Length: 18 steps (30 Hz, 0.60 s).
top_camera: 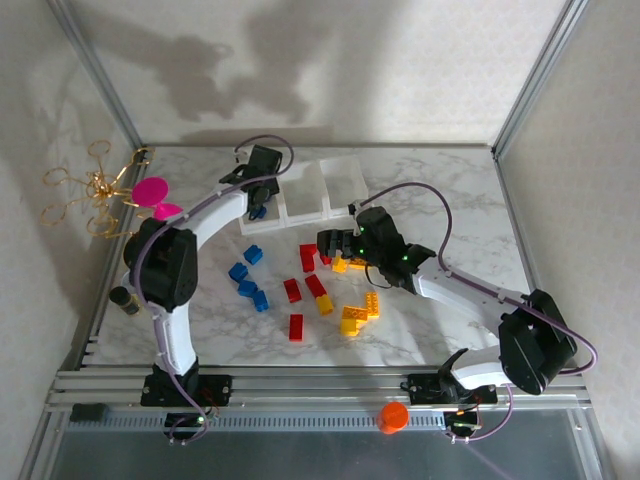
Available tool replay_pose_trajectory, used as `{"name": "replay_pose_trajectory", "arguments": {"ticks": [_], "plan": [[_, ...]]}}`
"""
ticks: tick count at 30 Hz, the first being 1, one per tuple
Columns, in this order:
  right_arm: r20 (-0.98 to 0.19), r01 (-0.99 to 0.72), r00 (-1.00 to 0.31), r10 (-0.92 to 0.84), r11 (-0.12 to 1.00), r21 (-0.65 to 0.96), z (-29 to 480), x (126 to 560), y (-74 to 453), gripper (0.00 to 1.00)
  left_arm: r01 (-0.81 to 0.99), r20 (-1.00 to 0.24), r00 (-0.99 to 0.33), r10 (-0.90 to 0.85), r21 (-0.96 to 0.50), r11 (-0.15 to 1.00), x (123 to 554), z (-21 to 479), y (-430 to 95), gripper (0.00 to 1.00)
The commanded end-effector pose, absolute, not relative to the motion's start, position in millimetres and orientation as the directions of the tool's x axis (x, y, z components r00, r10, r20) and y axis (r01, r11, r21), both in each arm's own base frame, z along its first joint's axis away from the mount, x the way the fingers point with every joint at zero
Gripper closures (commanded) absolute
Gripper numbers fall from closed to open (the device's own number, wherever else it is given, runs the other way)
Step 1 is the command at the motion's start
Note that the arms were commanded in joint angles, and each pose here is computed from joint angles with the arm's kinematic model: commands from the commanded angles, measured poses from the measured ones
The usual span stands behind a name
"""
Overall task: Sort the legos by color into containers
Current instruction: Place the lego in the container, then pick up the lego from the middle-left of the table.
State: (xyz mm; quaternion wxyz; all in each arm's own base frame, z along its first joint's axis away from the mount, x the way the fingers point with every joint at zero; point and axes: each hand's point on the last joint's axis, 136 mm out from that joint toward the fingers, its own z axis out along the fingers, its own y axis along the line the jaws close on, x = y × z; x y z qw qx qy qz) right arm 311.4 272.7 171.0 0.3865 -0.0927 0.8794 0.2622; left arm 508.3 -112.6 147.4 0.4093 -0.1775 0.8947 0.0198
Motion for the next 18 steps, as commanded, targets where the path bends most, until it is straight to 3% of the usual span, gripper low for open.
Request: {"name": "replay_pose_trajectory", "arguments": {"ticks": [1,18], "plan": [[-0.716,-0.376,-0.698,0.028,0.836,0.400,174,303,270,0.01,-0.298,-0.732,-0.595,-0.331,-0.182,0.937,479,168,-116,0.38],[-0.633,-0.453,-0.772,-0.055,0.747,0.487,122,251,321,0.01,-0.226,-0.596,-0.745,-0.299,-0.197,0.954,364,103,-127,0.33]]}}
